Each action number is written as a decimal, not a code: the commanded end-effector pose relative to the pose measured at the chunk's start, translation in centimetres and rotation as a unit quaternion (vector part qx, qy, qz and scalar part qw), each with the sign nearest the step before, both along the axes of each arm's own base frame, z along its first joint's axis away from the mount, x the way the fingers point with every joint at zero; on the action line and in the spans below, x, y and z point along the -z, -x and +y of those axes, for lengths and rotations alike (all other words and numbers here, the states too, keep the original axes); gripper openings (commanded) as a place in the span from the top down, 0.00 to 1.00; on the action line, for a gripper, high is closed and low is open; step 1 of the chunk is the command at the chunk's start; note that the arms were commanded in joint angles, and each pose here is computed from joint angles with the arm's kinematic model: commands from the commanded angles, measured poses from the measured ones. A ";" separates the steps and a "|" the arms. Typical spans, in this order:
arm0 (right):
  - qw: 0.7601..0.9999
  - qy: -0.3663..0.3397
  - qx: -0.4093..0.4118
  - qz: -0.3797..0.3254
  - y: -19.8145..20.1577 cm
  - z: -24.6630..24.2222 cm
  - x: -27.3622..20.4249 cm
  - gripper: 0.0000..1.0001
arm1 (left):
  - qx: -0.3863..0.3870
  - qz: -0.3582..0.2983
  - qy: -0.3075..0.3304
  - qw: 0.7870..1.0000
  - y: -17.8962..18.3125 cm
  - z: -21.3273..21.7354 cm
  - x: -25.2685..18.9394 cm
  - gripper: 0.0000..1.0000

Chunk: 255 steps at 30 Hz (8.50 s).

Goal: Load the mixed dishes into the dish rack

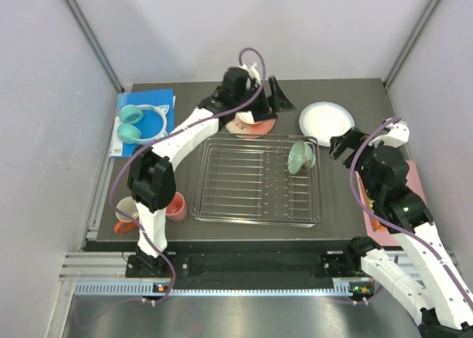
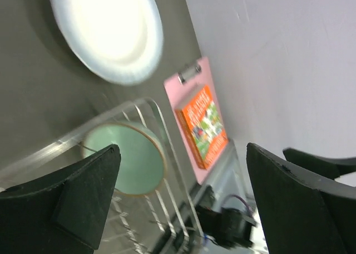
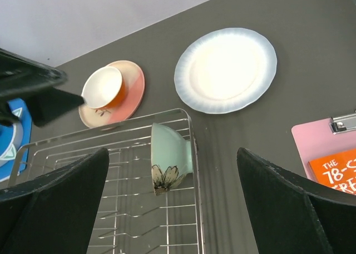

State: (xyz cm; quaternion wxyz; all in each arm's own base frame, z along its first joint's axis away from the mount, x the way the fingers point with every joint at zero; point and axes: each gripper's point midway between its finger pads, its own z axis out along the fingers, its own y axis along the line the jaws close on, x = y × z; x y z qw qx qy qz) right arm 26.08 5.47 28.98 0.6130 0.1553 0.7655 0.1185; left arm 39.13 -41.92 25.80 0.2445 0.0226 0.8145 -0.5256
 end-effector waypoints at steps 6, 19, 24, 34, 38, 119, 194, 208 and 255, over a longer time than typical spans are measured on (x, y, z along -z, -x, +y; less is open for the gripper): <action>0.999 -0.022 -0.022 -0.010 -1.0 1.5 -0.4 0.03 | 0.030 -0.342 -0.301 0.890 -8.0 7.3 -3.8 0.01; 0.999 -0.025 -0.027 -0.012 -1.4 1.9 0.6 0.03 | -0.034 -0.172 -0.230 0.957 -10.5 8.4 0.0 0.01; 0.999 -0.026 -0.028 -0.014 -1.2 1.9 0.5 0.03 | 0.054 -0.127 -0.042 0.989 -11.1 10.1 -1.7 0.01; 0.999 -0.033 -0.029 -0.009 -1.1 2.0 1.3 0.03 | -0.004 -0.423 -0.634 0.648 -7.1 8.5 1.6 0.01; 0.999 -0.031 -0.028 -0.010 -1.0 1.9 1.7 0.02 | -0.070 -0.413 -0.502 0.756 -7.1 9.0 -5.3 0.01; 0.996 -0.055 -0.044 -0.048 0.3 2.0 -0.9 0.05 | -0.090 -0.295 -0.488 0.817 -16.2 9.6 10.1 1.00; 0.998 -0.029 0.015 -0.049 6.2 -2.9 -2.1 0.05 | 0.154 0.139 0.027 0.978 18.9 -5.2 4.1 0.59; 0.999 -0.028 -0.009 -0.025 5.2 -1.5 -0.7 0.04 | 0.196 0.088 0.050 0.975 19.5 -3.6 -1.4 0.01; 0.915 0.168 -0.178 0.321 10.4 13.1 13.5 0.26 | -0.069 -0.048 -0.011 0.996 1.7 21.6 -3.0 0.01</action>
